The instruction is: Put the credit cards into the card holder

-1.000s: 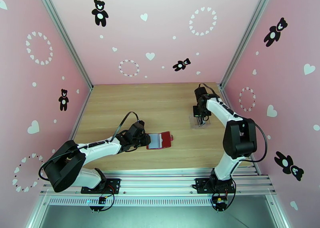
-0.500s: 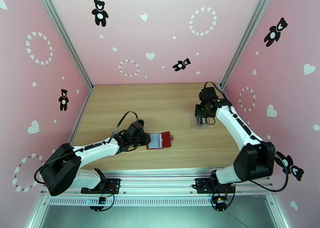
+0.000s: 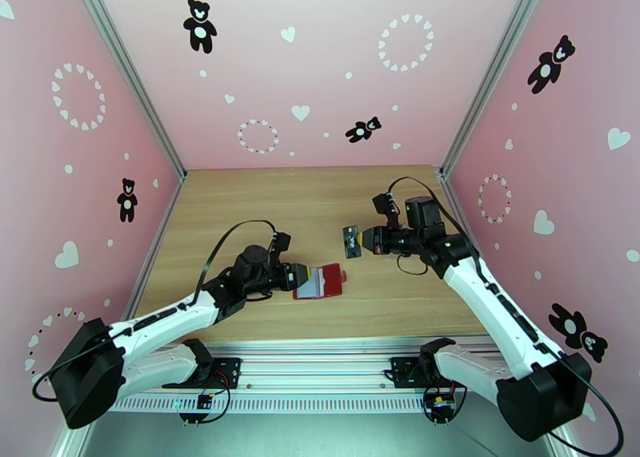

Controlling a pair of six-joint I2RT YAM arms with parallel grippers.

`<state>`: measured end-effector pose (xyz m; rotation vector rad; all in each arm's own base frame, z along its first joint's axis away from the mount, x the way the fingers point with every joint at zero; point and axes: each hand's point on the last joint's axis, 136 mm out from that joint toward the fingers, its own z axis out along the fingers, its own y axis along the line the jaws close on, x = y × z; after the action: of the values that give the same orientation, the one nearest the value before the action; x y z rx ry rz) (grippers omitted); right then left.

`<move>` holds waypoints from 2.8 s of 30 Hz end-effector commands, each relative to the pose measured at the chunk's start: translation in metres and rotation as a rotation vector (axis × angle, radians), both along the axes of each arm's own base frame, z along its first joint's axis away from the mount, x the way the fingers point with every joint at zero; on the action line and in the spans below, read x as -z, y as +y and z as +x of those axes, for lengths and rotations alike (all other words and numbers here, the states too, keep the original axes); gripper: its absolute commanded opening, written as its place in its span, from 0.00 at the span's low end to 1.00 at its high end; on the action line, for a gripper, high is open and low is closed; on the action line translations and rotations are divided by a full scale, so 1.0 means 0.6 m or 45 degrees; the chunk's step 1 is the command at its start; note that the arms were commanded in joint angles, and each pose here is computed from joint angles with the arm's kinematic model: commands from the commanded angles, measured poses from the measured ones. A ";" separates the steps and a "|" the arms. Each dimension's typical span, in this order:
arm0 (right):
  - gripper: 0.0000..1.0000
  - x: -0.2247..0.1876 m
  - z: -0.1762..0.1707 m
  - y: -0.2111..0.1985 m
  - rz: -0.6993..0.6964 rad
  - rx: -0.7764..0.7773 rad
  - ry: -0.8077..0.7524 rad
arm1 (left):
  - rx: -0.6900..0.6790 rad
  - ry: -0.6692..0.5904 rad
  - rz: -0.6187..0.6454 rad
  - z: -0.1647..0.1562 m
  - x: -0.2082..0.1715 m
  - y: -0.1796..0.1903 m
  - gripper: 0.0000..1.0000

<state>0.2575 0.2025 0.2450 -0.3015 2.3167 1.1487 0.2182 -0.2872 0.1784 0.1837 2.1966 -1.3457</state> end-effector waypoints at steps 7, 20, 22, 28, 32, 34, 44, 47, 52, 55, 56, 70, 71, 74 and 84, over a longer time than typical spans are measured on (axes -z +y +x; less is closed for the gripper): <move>0.00 -0.029 -0.042 0.057 0.207 -0.199 -0.026 | 0.144 -0.226 -0.205 -0.041 -0.104 -0.002 0.40; 0.00 0.070 -0.034 0.081 0.160 -0.149 0.165 | 0.016 -0.043 -0.077 -0.022 -0.017 0.012 0.36; 0.00 0.066 -0.036 0.084 0.192 -0.156 0.169 | 0.025 -0.057 -0.082 -0.022 -0.016 0.010 0.36; 0.00 0.036 -0.051 0.090 0.280 -0.204 0.134 | 0.087 -0.093 -0.182 -0.039 -0.031 0.005 0.36; 0.00 0.021 -0.064 0.097 0.334 -0.242 0.125 | 0.123 -0.131 -0.247 -0.051 -0.053 0.003 0.37; 0.00 0.013 -0.070 0.101 0.353 -0.260 0.116 | 0.128 -0.144 -0.262 -0.054 -0.062 0.003 0.37; 0.00 -0.016 -0.098 0.116 0.408 -0.334 0.091 | 0.139 -0.174 -0.304 -0.059 -0.092 -0.002 0.37; 0.00 -0.016 -0.102 0.119 0.408 -0.347 0.093 | 0.148 -0.183 -0.324 -0.062 -0.102 -0.003 0.37; 0.00 -0.015 -0.109 0.122 0.410 -0.364 0.096 | 0.160 -0.196 -0.344 -0.067 -0.116 -0.005 0.36; 0.00 -0.016 -0.111 0.123 0.410 -0.371 0.090 | 0.175 -0.193 -0.361 -0.070 -0.120 -0.008 0.36; 0.00 -0.014 -0.111 0.123 0.409 -0.370 0.095 | 0.177 -0.195 -0.369 -0.071 -0.122 -0.009 0.35; 0.00 -0.013 -0.119 0.128 0.416 -0.394 0.095 | 0.187 -0.198 -0.400 -0.081 -0.138 -0.010 0.15; 0.00 -0.014 -0.119 0.128 0.420 -0.399 0.091 | 0.182 -0.195 -0.399 -0.080 -0.138 -0.009 0.11; 0.06 -0.022 -0.128 0.129 0.441 -0.437 0.080 | 0.187 -0.193 -0.399 -0.083 -0.139 -0.008 0.01; 0.16 -0.045 -0.161 0.129 0.463 -0.549 0.007 | 0.248 -0.186 -0.412 -0.097 -0.147 -0.010 0.00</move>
<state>0.1761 0.2788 0.2639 -0.5817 2.0970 1.7151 0.1654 -0.2917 0.2537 0.3309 1.8758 -1.6892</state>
